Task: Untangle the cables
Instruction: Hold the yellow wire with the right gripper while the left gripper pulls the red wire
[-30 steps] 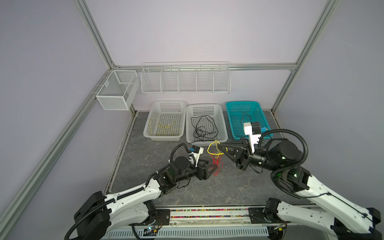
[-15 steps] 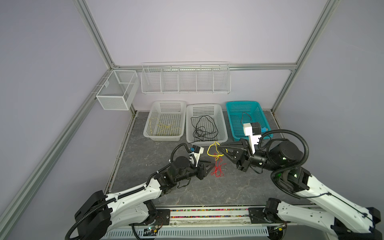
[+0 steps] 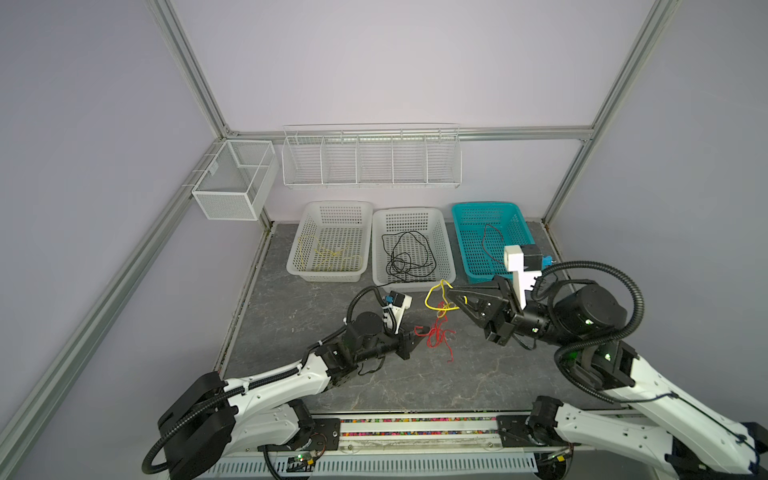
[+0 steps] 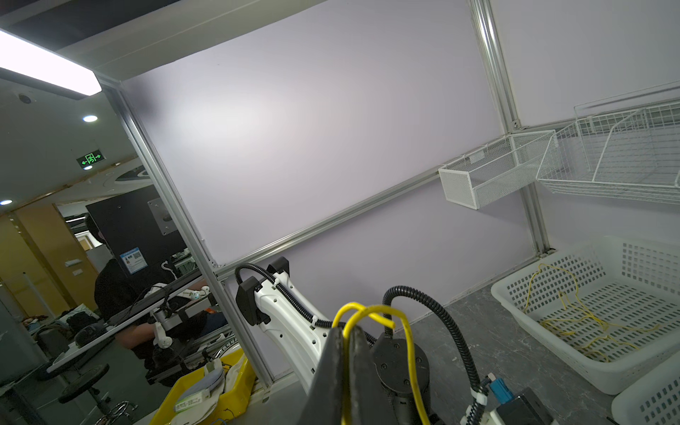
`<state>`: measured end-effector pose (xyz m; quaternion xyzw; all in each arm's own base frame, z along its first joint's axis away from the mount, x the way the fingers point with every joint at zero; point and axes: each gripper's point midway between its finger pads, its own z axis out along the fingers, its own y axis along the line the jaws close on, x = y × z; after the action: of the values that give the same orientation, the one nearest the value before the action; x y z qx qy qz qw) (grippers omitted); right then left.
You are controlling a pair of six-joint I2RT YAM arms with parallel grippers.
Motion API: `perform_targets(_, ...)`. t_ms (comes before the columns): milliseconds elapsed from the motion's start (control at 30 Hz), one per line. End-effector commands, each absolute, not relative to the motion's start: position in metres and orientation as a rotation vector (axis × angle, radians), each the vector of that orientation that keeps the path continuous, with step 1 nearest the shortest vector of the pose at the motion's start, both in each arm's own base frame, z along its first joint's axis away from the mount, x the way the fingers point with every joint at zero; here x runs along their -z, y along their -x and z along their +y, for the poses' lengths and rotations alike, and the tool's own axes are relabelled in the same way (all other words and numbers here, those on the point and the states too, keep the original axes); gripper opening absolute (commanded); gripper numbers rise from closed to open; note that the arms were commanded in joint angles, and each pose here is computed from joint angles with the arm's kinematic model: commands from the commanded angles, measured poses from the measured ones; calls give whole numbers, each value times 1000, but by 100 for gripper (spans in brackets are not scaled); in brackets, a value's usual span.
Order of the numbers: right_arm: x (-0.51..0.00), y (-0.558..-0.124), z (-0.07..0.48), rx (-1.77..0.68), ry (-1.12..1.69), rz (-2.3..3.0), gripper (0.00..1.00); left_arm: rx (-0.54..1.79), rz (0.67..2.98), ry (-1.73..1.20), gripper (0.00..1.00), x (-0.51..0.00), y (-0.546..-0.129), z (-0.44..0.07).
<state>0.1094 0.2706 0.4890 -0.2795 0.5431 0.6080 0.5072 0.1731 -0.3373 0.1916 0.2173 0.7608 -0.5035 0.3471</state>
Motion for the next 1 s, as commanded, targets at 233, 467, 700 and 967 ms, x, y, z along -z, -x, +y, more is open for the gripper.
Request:
perform_targets(233, -495, -113, 259, -1377, 649, 1299, 7, 1400, 1874, -538, 52, -215, -161, -327)
perform_targets(467, -492, -114, 261, -1374, 655, 1307, 7, 1525, 1769, -533, 65, -239, -145, -317)
perform_targets(700, -493, -110, 265, -1412, 671, 1298, 7, 1543, 1753, -524, 65, -243, -146, -320)
perform_targets(967, -488, -110, 273, -1441, 686, 1310, 7, 1566, 1714, -498, 64, -253, -151, -324)
